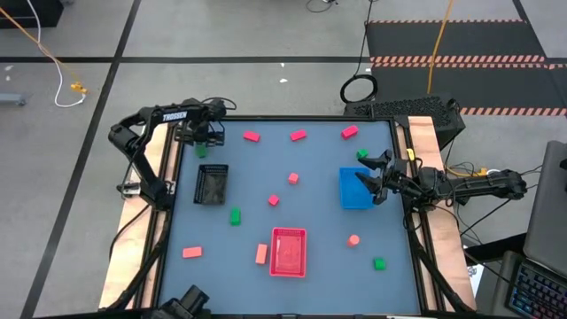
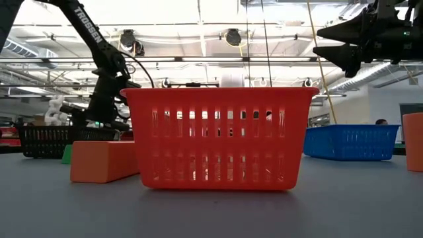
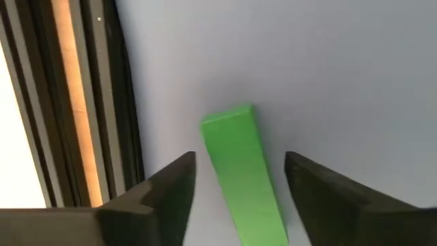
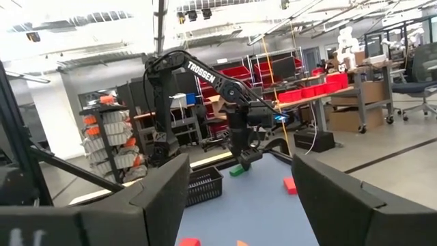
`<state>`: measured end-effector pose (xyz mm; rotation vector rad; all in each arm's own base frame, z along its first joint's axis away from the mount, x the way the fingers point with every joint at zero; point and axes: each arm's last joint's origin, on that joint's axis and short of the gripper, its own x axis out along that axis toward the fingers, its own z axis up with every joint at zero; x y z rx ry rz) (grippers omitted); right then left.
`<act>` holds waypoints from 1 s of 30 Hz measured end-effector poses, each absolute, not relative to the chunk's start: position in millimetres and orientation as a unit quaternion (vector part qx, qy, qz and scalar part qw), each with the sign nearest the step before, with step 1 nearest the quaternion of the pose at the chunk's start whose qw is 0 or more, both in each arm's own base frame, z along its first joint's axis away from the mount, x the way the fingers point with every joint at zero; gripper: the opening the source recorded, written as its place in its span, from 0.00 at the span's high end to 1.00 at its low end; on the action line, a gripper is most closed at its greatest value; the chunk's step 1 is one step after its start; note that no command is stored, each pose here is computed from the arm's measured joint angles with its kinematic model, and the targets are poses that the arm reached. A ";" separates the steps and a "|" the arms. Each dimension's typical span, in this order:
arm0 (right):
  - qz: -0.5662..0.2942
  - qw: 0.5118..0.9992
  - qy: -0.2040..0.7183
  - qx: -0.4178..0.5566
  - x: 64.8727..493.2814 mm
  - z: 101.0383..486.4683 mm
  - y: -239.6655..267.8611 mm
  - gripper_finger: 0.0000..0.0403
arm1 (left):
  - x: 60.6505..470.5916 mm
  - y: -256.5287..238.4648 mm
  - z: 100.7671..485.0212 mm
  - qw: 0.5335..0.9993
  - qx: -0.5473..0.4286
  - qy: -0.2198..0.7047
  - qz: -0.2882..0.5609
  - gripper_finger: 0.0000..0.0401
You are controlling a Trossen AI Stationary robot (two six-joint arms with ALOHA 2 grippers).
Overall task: Sort & place blocks by color
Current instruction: Put the green block into the black bin
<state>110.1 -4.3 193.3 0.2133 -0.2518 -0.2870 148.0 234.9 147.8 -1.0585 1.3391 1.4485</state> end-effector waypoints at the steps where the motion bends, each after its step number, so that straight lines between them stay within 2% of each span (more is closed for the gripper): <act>1: -0.142 0.976 -0.125 0.107 110.1 193.3 -4.3 0.37 | 148.4 234.7 147.8 0.436 -0.426 0.537 0.583 0.51; 9: -0.142 0.976 -0.124 0.108 110.1 193.2 -4.3 0.37 | 152.7 229.5 146.0 0.442 -0.426 0.544 0.572 0.86; 13: -0.142 0.976 -0.123 0.107 110.1 193.0 -4.3 0.37 | 156.1 227.1 146.3 0.453 -0.420 0.552 0.560 0.98; 21: -0.142 0.976 -0.127 0.105 109.9 193.8 -4.3 0.37 | 161.8 218.5 152.1 0.477 -0.418 0.566 0.527 0.97; 24: -0.142 0.976 -0.127 0.105 109.9 193.8 -4.3 0.37 | 158.8 215.0 155.1 0.465 -0.421 0.576 0.525 0.96; 26: -0.142 0.976 -0.127 0.105 109.9 193.8 -4.3 0.37 | 157.9 213.0 157.0 0.460 -0.423 0.577 0.527 0.94; 30: -0.142 0.976 -0.127 0.105 109.9 193.8 -4.3 0.37 | 164.0 207.6 163.3 0.486 -0.416 0.575 0.510 0.86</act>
